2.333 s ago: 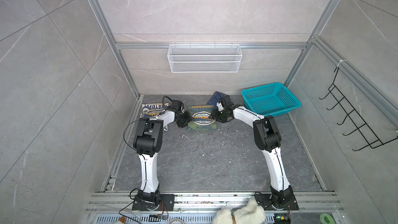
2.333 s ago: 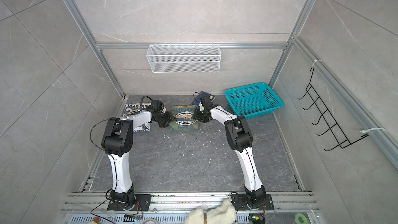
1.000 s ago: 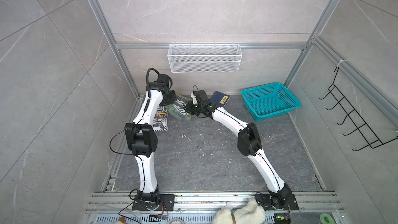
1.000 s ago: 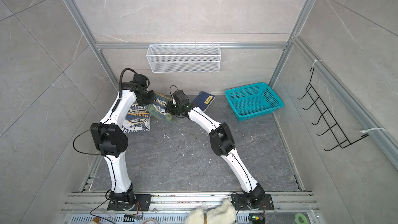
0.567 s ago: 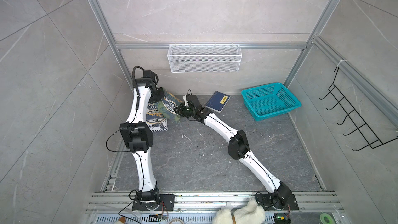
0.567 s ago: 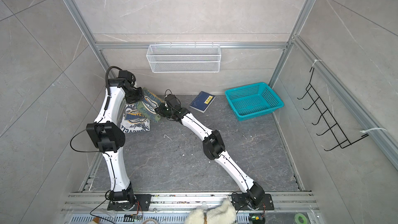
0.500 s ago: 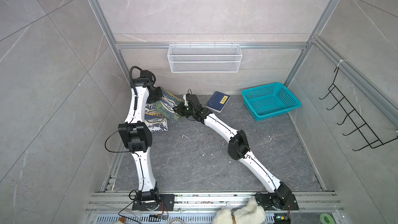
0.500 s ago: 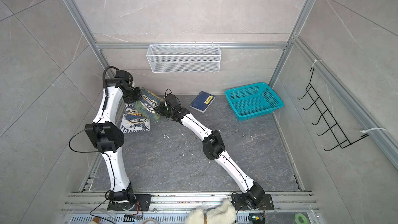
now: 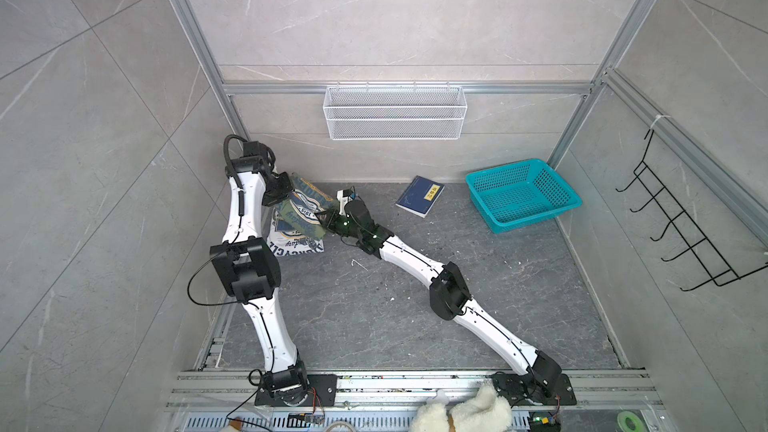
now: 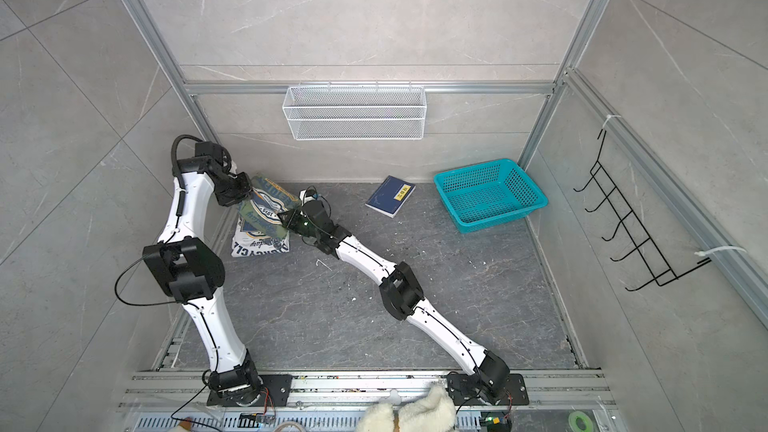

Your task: Fold and stack the tank tops

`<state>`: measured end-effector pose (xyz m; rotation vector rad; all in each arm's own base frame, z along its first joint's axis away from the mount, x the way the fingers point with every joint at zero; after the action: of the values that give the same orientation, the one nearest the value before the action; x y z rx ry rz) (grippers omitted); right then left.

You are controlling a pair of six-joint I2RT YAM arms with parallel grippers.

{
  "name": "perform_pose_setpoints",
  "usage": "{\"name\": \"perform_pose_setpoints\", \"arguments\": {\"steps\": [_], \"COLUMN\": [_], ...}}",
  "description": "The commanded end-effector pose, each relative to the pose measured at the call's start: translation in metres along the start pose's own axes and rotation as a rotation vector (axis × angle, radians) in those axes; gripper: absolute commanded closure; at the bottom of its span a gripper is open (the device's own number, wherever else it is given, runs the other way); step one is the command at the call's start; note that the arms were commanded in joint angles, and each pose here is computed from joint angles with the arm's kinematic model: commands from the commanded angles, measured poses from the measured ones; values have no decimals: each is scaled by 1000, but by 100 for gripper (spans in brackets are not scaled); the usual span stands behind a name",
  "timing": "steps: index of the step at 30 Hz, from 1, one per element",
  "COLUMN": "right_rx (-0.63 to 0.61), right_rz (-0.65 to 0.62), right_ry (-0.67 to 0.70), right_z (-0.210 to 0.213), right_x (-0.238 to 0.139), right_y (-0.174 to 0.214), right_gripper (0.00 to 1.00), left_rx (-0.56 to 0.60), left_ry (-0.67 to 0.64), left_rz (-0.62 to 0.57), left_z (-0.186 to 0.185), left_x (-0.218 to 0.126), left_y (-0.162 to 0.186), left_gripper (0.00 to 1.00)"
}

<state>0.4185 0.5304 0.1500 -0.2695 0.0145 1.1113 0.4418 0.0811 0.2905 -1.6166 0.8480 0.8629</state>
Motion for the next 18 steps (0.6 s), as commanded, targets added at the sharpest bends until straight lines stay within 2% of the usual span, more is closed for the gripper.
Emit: {"name": "perform_pose_setpoints", "arguments": {"steps": [1,2,4,6,7,9,13,15,18], "right_rx": [-45,-37,-21,-9,-4,4,-5,-33,-79], "right_rz": [13,20,32,53,59,67,73,72,74], "right_ry": [-26,-15,20,55,71,103,151,176,212], "right_z": [-7,-13,-23,-29,-29,-25,-7,4,19], "right_x": [9,11,12,12,10,7,-7,-15,-29], "right_y": [29,32,36,37,36,29,7,-4,-17], "right_gripper": [100,99,86,63,47,42,37,35,32], "left_rx": [-19,-41,-96,-142,-160,-175,-200,-207,-237], "left_ry": [-35,-50,-77,-92,-107,-123,-133,-146,-270], "left_rz": [-132,-125,-98,-71,-51,-14,32,39,113], "left_z": [16,22,39,52,57,61,65,66,72], "left_x": [-24,-20,-6,5,13,26,39,39,28], "left_y": [2,9,23,33,38,44,51,50,49], "left_gripper": [100,100,100,100,100,99,82,63,38]}}
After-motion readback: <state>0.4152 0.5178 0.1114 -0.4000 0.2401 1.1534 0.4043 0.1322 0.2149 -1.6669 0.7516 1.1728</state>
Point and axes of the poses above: each gripper's point midway between its finger pads, its own x axis out along the fingers, its own z axis along the line the jaws close on, y = z × x, the point moved 10 cm from there along -x, back along the fingers, and after that the axes turned 14 degrees about x, right-handed, at the moved point
